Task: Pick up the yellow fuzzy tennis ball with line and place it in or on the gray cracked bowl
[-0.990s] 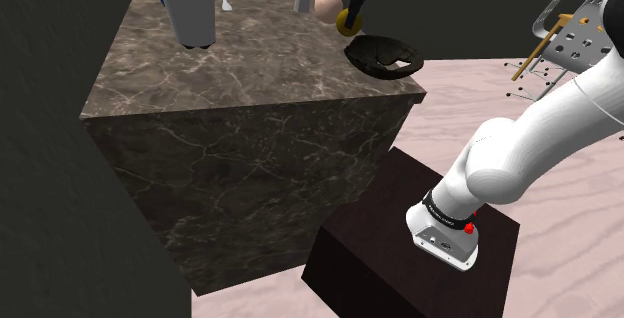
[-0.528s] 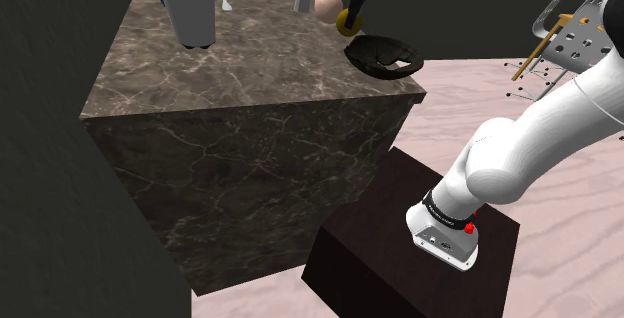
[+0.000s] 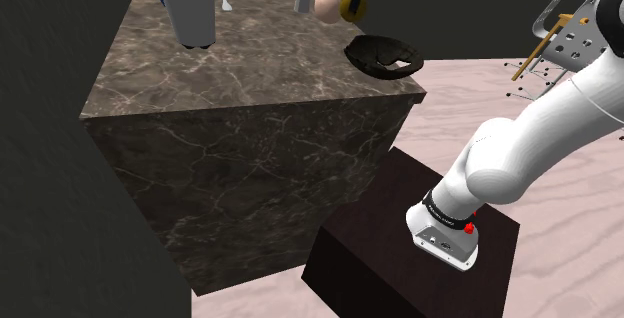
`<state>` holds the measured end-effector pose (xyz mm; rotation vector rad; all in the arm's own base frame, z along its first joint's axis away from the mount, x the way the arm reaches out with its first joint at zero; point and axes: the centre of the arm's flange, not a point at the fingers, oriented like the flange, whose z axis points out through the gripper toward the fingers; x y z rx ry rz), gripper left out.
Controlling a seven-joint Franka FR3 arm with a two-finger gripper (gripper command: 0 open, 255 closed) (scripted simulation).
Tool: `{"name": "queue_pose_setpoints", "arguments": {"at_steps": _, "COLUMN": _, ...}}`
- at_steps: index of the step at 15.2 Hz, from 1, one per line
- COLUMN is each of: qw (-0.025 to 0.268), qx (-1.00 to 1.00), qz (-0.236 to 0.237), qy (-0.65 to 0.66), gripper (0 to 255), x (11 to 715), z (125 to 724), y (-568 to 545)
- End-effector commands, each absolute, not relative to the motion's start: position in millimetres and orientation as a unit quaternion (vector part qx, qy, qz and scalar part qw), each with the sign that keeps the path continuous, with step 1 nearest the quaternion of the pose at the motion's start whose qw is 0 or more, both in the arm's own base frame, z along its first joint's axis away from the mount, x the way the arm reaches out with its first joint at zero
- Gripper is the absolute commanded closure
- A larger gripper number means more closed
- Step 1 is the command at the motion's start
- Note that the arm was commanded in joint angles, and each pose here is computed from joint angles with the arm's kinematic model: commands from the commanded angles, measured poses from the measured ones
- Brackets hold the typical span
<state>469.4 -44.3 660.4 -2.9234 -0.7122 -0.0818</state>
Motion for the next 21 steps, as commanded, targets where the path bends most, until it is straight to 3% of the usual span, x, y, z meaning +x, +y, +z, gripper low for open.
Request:
{"name": "queue_pose_setpoints", "arguments": {"at_steps": 1, "qw": 0.066, "qx": -0.969, "qz": -0.027, "qy": -0.236, "gripper": 255, "x": 470, "z": 670, "y": -44}}
{"name": "queue_pose_setpoints", "arguments": {"at_steps": 16, "qw": 0.066, "qx": -0.969, "qz": -0.027, "qy": -0.236, "gripper": 255, "x": 470, "z": 745, "y": -44}}
{"name": "queue_pose_setpoints", "arguments": {"at_steps": 21, "qw": 0.066, "qx": -0.969, "qz": -0.027, "qy": -0.236, "gripper": 255, "x": 415, "z": 747, "y": -8}}
